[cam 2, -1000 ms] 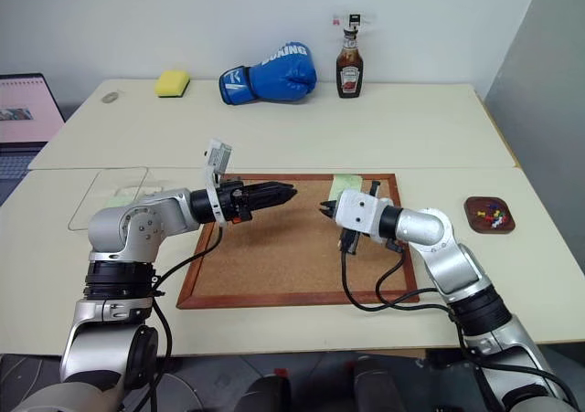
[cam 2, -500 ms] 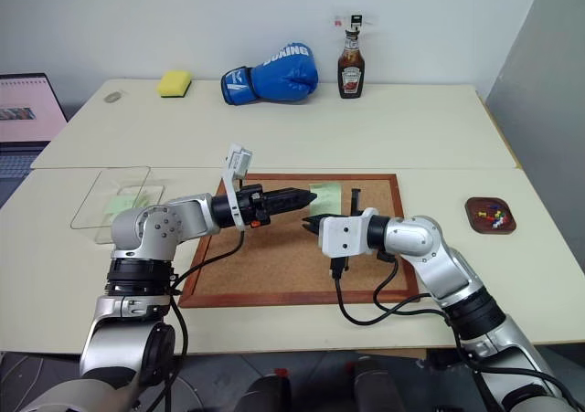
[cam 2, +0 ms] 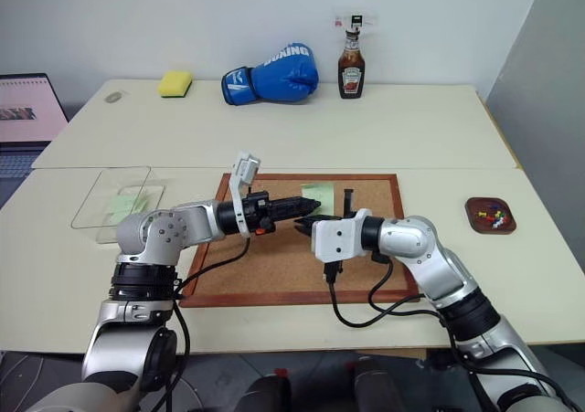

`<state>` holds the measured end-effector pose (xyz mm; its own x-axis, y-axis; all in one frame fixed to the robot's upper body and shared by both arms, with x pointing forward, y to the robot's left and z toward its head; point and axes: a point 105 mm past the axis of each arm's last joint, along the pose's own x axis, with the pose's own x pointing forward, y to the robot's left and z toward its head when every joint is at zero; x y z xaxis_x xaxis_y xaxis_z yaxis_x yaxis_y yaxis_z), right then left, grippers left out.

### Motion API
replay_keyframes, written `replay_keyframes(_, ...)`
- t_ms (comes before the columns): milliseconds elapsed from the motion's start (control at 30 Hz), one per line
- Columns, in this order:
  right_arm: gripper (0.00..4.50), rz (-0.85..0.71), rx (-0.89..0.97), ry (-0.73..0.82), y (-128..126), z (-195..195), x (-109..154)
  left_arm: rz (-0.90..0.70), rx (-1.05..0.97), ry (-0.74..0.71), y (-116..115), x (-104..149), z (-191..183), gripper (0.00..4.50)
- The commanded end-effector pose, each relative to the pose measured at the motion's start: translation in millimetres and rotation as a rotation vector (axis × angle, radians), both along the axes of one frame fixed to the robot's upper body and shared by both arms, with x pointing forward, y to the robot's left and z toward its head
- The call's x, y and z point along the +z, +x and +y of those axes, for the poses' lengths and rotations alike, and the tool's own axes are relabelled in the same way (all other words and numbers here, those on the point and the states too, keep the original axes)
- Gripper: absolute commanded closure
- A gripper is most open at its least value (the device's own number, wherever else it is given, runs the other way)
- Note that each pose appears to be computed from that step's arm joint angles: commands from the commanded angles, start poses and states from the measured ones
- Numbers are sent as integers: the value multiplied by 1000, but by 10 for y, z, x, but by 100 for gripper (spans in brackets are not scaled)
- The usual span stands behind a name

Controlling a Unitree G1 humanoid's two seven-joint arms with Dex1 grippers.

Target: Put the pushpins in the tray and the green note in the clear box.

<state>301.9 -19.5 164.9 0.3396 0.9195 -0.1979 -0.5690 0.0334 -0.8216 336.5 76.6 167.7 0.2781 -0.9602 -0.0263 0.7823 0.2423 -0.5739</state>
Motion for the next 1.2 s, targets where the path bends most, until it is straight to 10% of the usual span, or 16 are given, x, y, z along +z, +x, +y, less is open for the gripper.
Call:
replay_keyframes(33,450,-73,40,26,-63,65,196,-41,-31,7,-51,37,-36,355)
replay_keyframes(200,450,-71,44,30,-76,83,199,-54,-28,33,-43,-27,-33,447)
replay_keyframes(767,450,19,-62,142,-73,-82,344,-146,96,232,237,-300,282,447)
replay_keyframes(1200,450,325,-1186,750,636,-2280,273,-674,56,334,109,202,-421,447)
